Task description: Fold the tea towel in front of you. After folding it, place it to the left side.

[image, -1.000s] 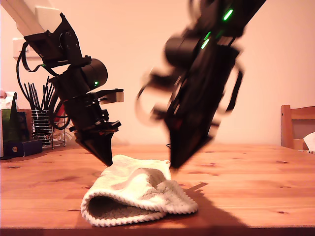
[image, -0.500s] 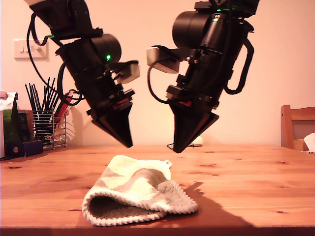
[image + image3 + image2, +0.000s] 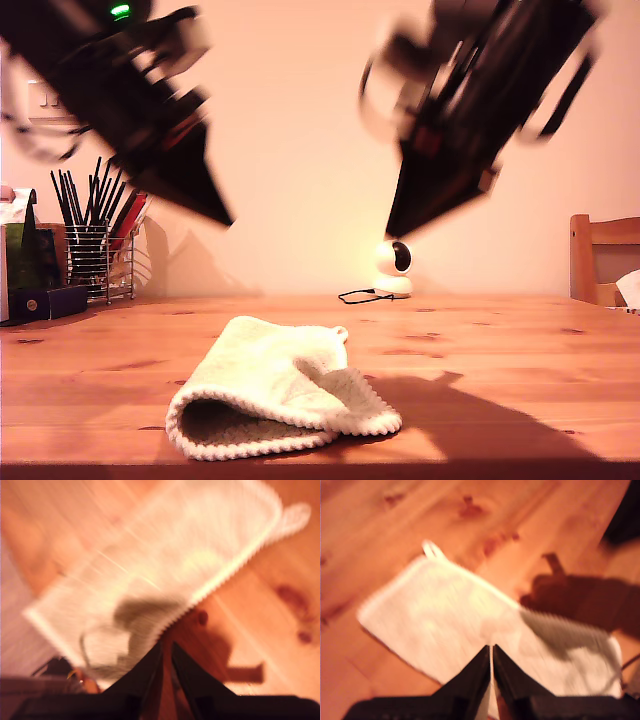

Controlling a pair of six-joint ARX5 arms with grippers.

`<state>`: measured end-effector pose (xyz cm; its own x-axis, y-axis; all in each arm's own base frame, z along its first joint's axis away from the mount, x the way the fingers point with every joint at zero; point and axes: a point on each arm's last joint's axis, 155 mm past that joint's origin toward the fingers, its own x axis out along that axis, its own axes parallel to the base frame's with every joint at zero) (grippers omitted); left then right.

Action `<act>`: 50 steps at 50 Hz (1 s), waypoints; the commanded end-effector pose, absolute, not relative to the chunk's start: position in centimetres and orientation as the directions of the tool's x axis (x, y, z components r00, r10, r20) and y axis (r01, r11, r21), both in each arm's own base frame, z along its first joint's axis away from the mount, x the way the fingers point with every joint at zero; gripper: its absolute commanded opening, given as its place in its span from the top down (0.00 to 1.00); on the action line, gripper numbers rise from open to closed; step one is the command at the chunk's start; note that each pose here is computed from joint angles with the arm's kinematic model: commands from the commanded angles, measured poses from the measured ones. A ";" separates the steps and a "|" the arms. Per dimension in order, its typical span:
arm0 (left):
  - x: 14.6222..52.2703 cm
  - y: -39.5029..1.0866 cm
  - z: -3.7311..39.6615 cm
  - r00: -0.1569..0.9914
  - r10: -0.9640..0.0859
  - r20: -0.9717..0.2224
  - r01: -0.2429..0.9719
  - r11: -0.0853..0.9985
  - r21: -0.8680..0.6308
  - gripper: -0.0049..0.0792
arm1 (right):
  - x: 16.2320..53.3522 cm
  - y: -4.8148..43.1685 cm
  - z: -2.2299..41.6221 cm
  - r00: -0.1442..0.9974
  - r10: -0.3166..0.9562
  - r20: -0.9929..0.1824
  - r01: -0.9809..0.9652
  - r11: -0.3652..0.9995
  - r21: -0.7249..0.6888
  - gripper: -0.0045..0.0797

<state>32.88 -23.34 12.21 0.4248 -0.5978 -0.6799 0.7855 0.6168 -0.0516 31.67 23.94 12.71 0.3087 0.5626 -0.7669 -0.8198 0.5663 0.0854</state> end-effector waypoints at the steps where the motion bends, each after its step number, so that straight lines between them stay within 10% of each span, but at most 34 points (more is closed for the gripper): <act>1: 31.4 -23.3 11.0 0.415 -0.610 -0.675 0.794 0.605 -0.059 0.97 | 30.2 23.5 11.5 0.289 0.569 -0.770 -0.831 0.549 0.094 0.90; 28: 20.7 -23.3 3.9 0.207 -0.599 -0.774 0.969 0.237 0.075 0.95 | 23.8 21.6 9.8 0.280 0.613 -0.739 -0.859 0.503 0.093 0.90; 38: 19.8 -24.1 3.8 0.186 -0.604 -0.775 0.982 0.128 0.136 0.54 | 23.9 21.8 10.0 0.282 0.626 -0.727 -0.857 0.504 0.101 0.90; 50: 21.1 -23.9 4.0 0.252 -0.580 -0.775 0.965 0.091 0.245 0.42 | 23.7 22.6 10.6 0.264 0.663 -0.700 -0.863 0.487 0.136 0.90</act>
<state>21.00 -23.93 4.25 0.2412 -0.5849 -0.7744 0.9689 0.0996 0.2266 23.46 22.14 10.04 0.2586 0.6492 -0.7153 -0.8587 0.4936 0.1376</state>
